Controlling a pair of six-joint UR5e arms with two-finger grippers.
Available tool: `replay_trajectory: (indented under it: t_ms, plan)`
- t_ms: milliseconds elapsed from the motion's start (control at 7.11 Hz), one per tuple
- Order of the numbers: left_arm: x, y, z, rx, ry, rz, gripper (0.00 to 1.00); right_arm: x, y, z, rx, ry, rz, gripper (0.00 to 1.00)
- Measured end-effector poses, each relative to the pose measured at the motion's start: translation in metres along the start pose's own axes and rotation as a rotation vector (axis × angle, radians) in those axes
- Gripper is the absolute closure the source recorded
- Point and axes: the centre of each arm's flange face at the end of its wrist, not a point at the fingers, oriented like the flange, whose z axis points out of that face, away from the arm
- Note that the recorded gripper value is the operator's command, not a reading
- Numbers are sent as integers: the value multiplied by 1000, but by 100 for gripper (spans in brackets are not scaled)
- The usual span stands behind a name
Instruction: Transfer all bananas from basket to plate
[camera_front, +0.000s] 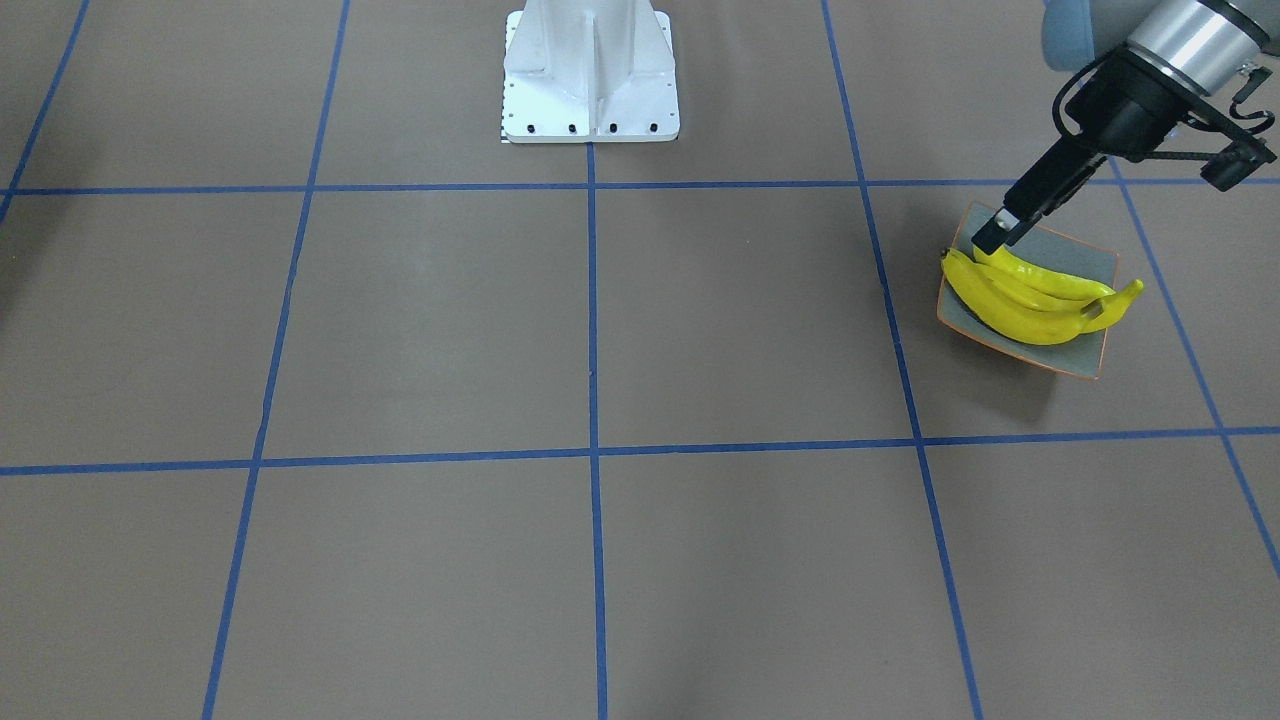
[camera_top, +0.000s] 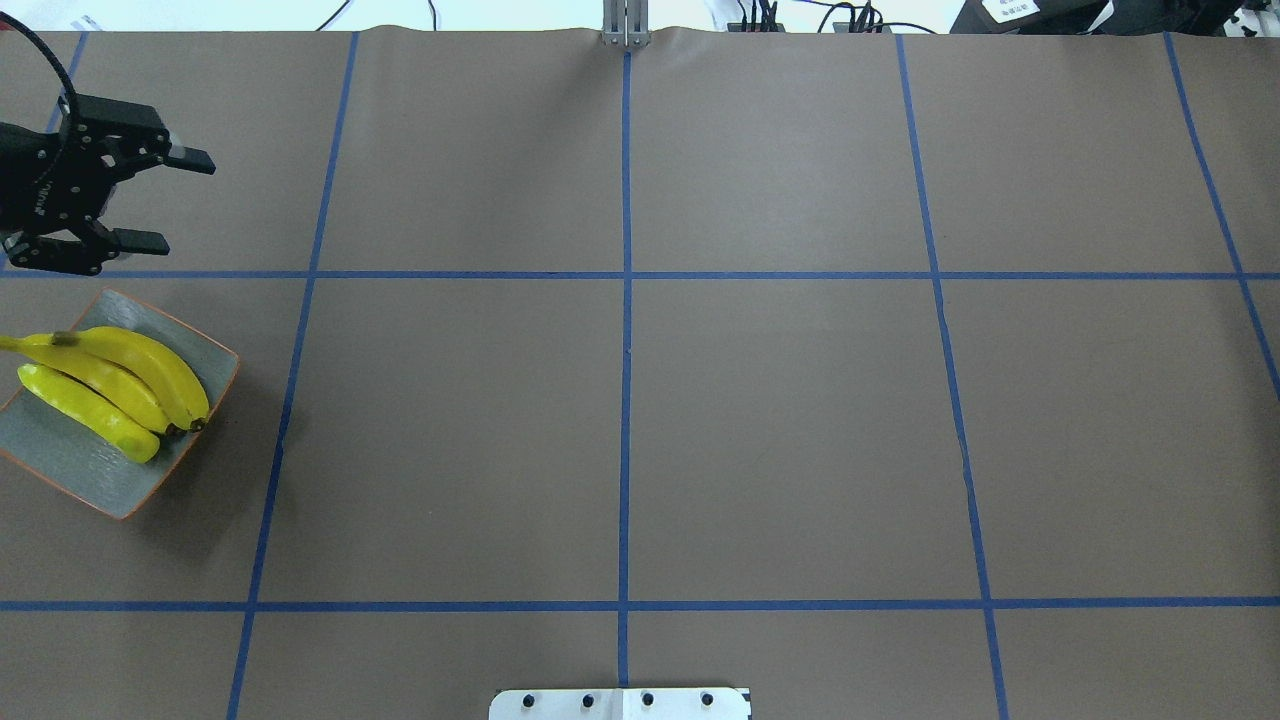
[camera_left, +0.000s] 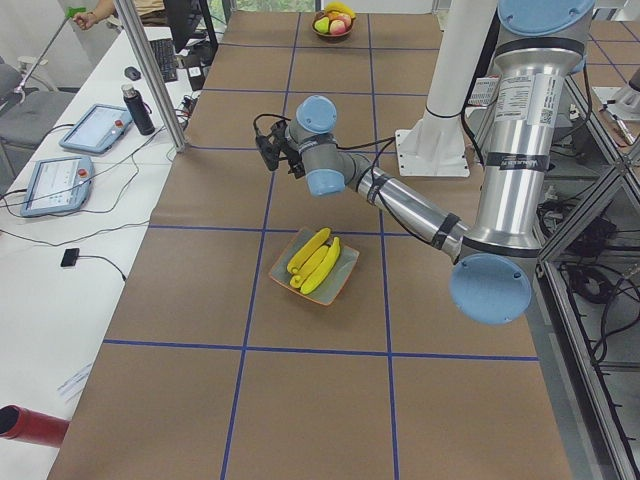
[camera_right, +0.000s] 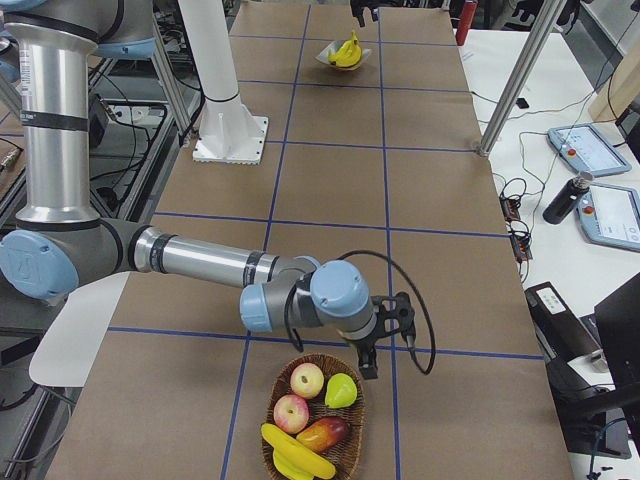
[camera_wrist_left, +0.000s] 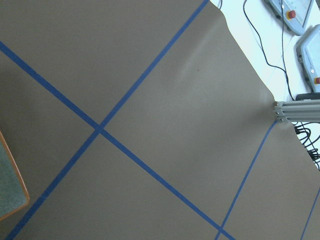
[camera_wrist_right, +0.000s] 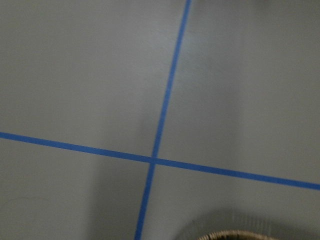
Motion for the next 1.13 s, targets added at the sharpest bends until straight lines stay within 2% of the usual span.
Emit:
replay_trajectory:
  t_ms: [281,563,703,844,1125]
  plan:
    - [-2,13,10,-33,9,25,0,70,55,10,-22,3,185,1]
    - [-3,17,13,-40,8,30,0,100,93,30,-64,5,407,1]
    - [-3,17,13,-42,8,31,0,110,110,40,-82,6,472,1]
    - [-3,18,13,-40,9,32,0,118,123,49,-77,10,517,1]
    - [-4,17,13,-33,9,32,0,134,143,63,-24,54,592,2]
